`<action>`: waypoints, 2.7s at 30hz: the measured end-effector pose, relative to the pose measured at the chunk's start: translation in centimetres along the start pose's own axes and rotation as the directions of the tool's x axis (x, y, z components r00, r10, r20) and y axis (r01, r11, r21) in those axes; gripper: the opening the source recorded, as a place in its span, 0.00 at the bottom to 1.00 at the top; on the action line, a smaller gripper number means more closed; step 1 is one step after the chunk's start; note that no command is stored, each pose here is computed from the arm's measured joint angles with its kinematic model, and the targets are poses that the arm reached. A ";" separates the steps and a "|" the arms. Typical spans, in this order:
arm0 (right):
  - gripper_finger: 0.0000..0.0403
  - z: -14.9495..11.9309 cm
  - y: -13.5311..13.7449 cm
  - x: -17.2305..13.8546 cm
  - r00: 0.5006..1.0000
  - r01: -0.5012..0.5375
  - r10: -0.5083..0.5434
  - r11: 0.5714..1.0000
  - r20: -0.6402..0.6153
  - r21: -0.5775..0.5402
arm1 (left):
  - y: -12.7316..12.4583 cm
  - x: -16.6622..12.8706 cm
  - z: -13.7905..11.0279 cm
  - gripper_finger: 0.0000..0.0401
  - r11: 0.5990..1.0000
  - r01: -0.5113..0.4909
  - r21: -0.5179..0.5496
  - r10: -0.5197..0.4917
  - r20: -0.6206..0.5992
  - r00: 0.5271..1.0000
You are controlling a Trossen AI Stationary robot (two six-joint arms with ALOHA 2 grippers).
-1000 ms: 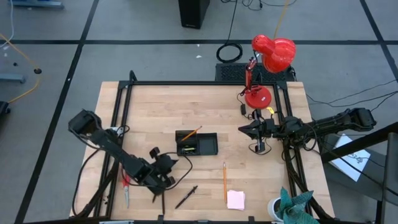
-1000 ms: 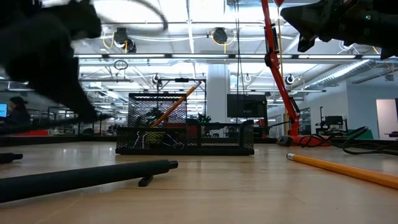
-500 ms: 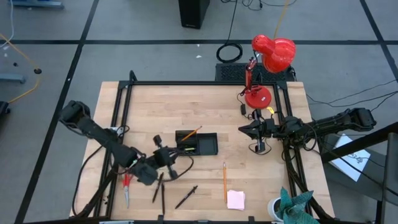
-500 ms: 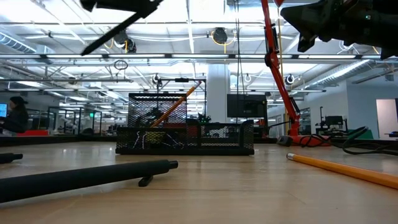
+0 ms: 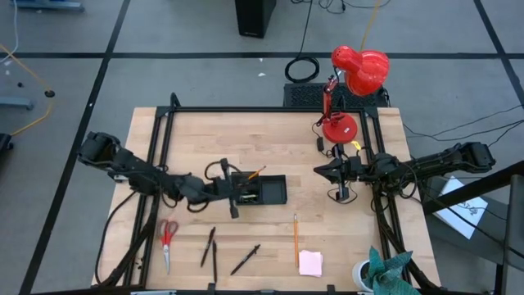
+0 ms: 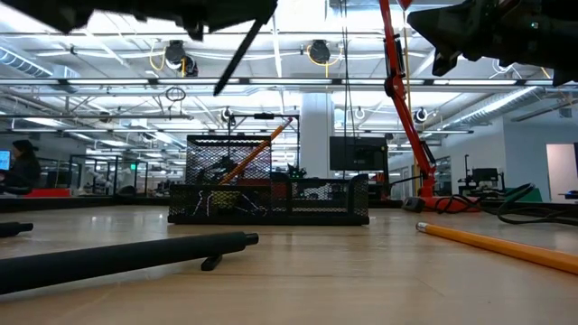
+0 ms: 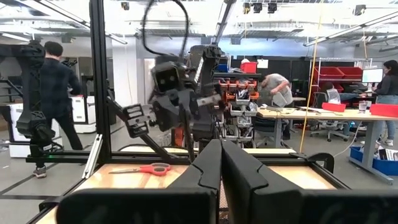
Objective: Pick and place office supplies into organizer
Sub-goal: Put the black pen into the mesh desk organizer
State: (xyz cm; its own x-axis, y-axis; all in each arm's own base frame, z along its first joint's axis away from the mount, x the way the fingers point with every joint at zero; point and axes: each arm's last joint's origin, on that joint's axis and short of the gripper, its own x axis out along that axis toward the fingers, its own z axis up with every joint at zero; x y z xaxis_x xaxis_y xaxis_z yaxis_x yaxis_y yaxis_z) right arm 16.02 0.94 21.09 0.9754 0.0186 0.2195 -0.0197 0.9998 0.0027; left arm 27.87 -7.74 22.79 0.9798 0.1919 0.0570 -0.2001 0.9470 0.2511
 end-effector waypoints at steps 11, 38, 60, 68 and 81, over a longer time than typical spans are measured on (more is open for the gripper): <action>0.01 0.0 0.0 0.0 1.000 0.001 -0.001 1.000 0.001 -0.006 | 4.8 0.9 -3.9 0.05 0.992 0.053 -0.117 -0.060 -0.057 0.997; 0.01 0.0 0.0 0.0 1.000 0.003 -0.003 1.000 -0.001 -0.005 | 3.5 0.9 -10.3 0.05 0.974 0.043 -0.223 -0.089 -0.202 0.975; 0.01 0.0 0.0 0.0 1.000 0.003 -0.003 1.000 -0.002 -0.004 | 3.6 0.9 -10.3 0.32 0.965 0.031 -0.259 -0.088 -0.209 0.974; 0.01 0.0 0.0 0.0 1.000 0.003 -0.003 1.000 -0.002 -0.004 | 2.6 -0.3 -5.6 0.33 0.962 0.132 -0.239 -0.168 -0.139 0.976; 0.01 0.0 0.0 0.0 1.000 0.003 -0.003 1.000 -0.002 -0.003 | -8.4 -6.6 2.6 0.33 0.960 -0.049 -0.276 -0.197 -0.788 0.583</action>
State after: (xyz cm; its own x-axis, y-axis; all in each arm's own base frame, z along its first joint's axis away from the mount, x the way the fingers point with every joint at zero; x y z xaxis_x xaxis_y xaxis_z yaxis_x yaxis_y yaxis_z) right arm 16.02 0.94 21.09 0.9759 0.0160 0.2178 -0.0164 0.9999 0.0002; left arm 23.09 -17.67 22.81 0.6153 0.1284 -0.7778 -0.2385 0.9707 -0.0284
